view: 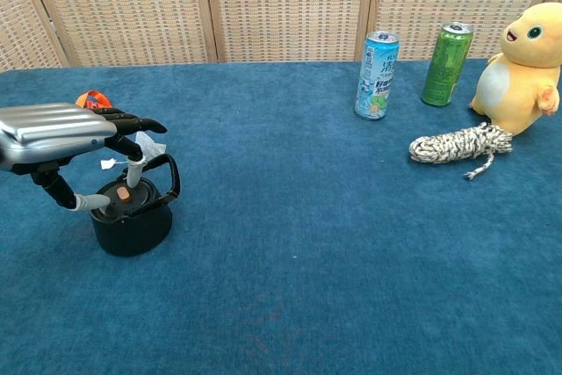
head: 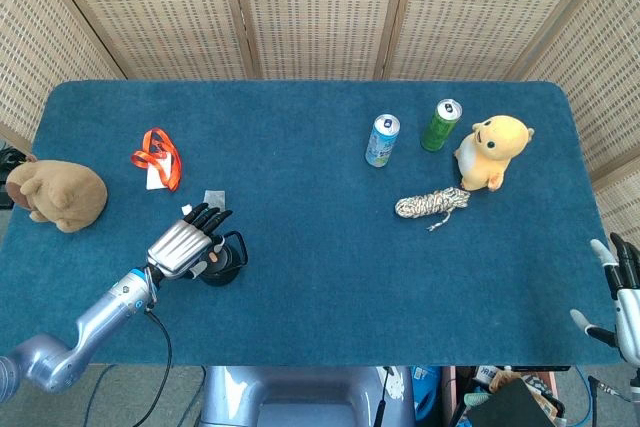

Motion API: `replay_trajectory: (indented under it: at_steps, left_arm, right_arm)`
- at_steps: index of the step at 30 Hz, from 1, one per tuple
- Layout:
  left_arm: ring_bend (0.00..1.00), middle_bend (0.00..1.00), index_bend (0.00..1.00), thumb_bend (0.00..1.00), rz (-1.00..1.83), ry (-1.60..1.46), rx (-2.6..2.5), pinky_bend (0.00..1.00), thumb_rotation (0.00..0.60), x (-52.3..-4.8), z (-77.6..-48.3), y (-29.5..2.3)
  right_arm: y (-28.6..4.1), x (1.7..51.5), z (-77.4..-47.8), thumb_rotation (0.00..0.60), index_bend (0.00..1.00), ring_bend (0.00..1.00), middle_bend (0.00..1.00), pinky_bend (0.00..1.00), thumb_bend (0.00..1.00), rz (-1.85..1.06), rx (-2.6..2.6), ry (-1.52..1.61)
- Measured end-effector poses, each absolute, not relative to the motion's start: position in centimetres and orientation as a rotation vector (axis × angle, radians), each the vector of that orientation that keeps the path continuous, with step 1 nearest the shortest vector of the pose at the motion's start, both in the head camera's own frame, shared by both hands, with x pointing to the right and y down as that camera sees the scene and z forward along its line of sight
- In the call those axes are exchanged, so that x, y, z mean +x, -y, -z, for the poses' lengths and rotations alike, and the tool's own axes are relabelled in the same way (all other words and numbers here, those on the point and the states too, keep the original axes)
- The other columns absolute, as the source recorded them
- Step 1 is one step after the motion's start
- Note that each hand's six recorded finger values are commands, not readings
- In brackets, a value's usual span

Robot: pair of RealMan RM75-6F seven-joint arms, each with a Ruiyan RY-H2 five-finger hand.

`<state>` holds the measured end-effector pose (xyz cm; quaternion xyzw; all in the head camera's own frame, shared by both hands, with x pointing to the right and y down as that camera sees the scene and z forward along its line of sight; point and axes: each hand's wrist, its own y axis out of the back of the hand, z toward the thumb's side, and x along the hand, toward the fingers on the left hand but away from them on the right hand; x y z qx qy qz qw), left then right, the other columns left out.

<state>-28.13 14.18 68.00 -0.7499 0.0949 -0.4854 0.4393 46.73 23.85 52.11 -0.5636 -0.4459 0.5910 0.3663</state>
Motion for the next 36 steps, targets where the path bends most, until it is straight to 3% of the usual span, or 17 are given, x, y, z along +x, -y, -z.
replay_trajectory:
  at_steps: [6,12,21,30,36]
  left_arm:
    - [0.00,0.00,0.44,0.37,1.222,-0.225,-1.866,0.00,0.600,-27.8,-68.3,-14.2]
    - [0.00,0.00,0.58,0.42,1.223,-0.218,-1.872,0.00,0.600,-27.2,-68.5,-14.4]
    - [0.00,0.00,0.60,0.45,1.233,-0.236,-1.873,0.00,0.600,-27.4,-68.3,-14.2]
    - [0.00,0.00,0.60,0.45,1.187,-0.333,-1.879,0.00,0.600,-27.8,-65.4,-13.1]
    - [0.00,0.00,0.60,0.45,1.241,-0.426,-1.873,0.00,0.600,-31.1,-63.9,-12.1]
  right_arm:
    - [-23.8,46.8,-52.1,0.600,0.00,0.00,0.00,0.00,0.00,-1.520,-1.449,1.150]
    - [-23.8,46.9,-52.1,0.600,0.00,0.00,0.00,0.00,0.00,-1.520,-1.452,1.156]
    - [-23.8,46.8,-52.1,0.600,0.00,0.00,0.00,0.00,0.00,-1.516,-1.454,1.159]
    - [-23.9,46.7,-52.1,0.600,0.00,0.00,0.00,0.00,0.00,-1.512,-1.460,1.151]
    - [-24.0,46.5,-52.1,0.600,0.00,0.00,0.00,0.00,0.00,-1.509,-1.463,1.141]
